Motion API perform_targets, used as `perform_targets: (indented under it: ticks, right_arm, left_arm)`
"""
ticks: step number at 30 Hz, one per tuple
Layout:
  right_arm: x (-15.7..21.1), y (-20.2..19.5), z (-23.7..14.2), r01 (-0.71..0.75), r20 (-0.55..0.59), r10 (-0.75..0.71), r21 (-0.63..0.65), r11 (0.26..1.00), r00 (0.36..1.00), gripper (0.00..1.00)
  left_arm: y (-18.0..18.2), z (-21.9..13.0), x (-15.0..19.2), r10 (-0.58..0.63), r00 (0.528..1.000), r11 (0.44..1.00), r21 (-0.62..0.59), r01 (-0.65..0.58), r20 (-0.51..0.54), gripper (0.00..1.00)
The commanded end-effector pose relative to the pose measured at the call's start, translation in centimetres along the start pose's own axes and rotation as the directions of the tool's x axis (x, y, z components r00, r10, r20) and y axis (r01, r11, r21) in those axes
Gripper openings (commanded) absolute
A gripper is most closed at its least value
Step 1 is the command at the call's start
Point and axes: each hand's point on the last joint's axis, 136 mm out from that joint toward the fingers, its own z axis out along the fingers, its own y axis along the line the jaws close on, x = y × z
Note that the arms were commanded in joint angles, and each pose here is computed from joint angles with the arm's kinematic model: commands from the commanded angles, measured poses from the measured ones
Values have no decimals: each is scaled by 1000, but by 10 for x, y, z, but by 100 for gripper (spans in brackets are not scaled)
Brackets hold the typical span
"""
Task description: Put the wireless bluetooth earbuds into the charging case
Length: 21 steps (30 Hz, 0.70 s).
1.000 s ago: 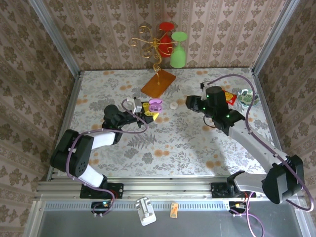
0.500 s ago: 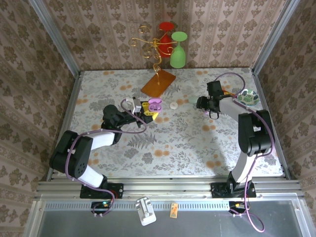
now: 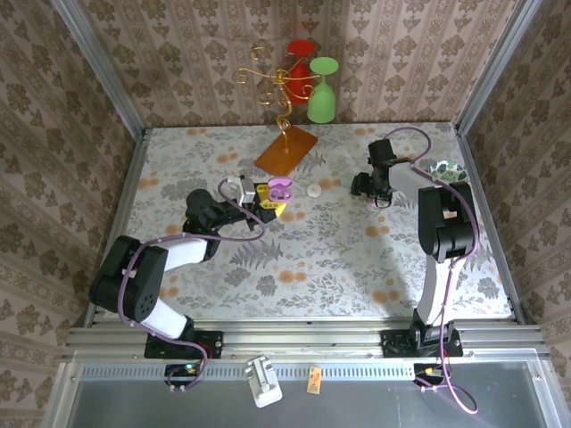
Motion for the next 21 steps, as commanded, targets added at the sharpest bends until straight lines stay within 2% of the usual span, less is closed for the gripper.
perform_targets:
  ticks: [1, 21]
  right_arm:
    - [14, -5, 3, -25, -72, 24, -7, 1000, 997, 70]
    - [41, 5, -21, -34, -115, 21, -106, 994, 993, 65]
  left_arm:
    - [-2, -2, -13, 49, 998, 999, 11, -49, 30, 21]
    - [-3, -6, -13, 50, 998, 999, 5, -51, 29, 21]
